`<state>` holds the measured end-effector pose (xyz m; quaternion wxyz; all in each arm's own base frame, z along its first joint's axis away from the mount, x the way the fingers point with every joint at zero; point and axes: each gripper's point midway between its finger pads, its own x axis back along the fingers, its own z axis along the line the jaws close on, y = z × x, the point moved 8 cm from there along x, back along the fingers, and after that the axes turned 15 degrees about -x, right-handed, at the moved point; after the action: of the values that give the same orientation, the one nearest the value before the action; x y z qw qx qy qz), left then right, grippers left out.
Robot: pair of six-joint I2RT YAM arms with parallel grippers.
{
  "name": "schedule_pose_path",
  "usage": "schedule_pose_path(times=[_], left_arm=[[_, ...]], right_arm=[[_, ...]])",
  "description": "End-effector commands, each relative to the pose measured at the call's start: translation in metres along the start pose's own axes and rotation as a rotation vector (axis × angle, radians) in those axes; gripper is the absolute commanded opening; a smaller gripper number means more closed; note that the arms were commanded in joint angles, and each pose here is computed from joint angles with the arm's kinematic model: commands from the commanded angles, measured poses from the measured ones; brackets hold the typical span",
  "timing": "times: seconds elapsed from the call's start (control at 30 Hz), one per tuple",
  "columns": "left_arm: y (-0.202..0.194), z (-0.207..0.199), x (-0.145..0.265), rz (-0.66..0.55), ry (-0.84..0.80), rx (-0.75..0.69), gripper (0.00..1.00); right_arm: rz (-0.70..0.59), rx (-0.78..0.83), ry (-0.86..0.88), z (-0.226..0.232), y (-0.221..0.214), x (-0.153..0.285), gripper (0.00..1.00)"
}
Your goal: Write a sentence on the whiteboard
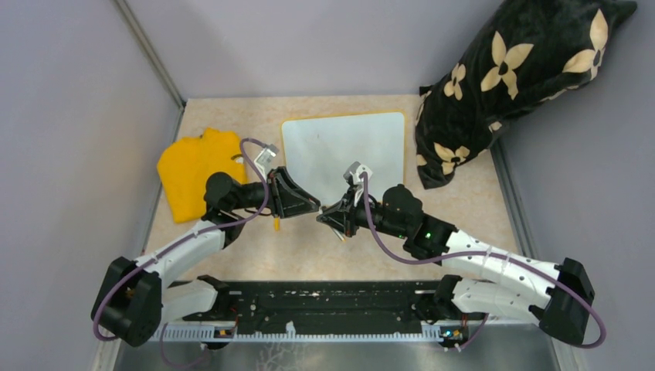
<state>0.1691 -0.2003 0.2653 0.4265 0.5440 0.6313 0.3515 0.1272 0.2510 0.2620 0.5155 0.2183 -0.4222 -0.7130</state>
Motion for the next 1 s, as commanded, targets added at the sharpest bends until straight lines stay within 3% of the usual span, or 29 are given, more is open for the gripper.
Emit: schedule_pose_path(times=[0.0,0.2,0.43,0.53,0.57,0.7,0.83,0.97], left_arm=[[-0.001,-0.003,0.000,0.001,-0.034,-0.029,0.36],[-0.003,-0.002,-0.001,0.007,-0.036,-0.022,0.26],[-0.004,-0.001,-0.002,0.002,-0.028,-0.017,0.00],[-0.003,-0.002,-0.002,-0.009,-0.021,-0.022,0.00],[-0.002,-0.003,-0.002,-0.014,-0.019,-0.024,0.00],[0.007,-0.004,-0.003,-0.047,-0.001,-0.039,0.00],[0.027,-0.009,-0.004,-0.154,0.065,-0.074,0.00],[0.056,-0.015,-0.002,-0.311,0.177,-0.105,0.00]], right_arm=[[-0.088,0.014,0.082,0.022,0.028,-0.002,0.00],[-0.090,0.014,0.079,0.021,0.028,-0.002,0.00],[-0.093,0.010,0.089,0.023,0.029,-0.001,0.00],[-0.088,-0.001,0.105,0.026,0.030,-0.001,0.00],[-0.090,-0.007,0.108,0.027,0.031,0.000,0.05],[-0.116,-0.039,0.119,0.033,0.037,0.006,0.47],[-0.172,-0.081,0.147,0.044,0.050,0.016,0.76],[-0.243,-0.132,0.209,0.057,0.068,0.027,0.79]])
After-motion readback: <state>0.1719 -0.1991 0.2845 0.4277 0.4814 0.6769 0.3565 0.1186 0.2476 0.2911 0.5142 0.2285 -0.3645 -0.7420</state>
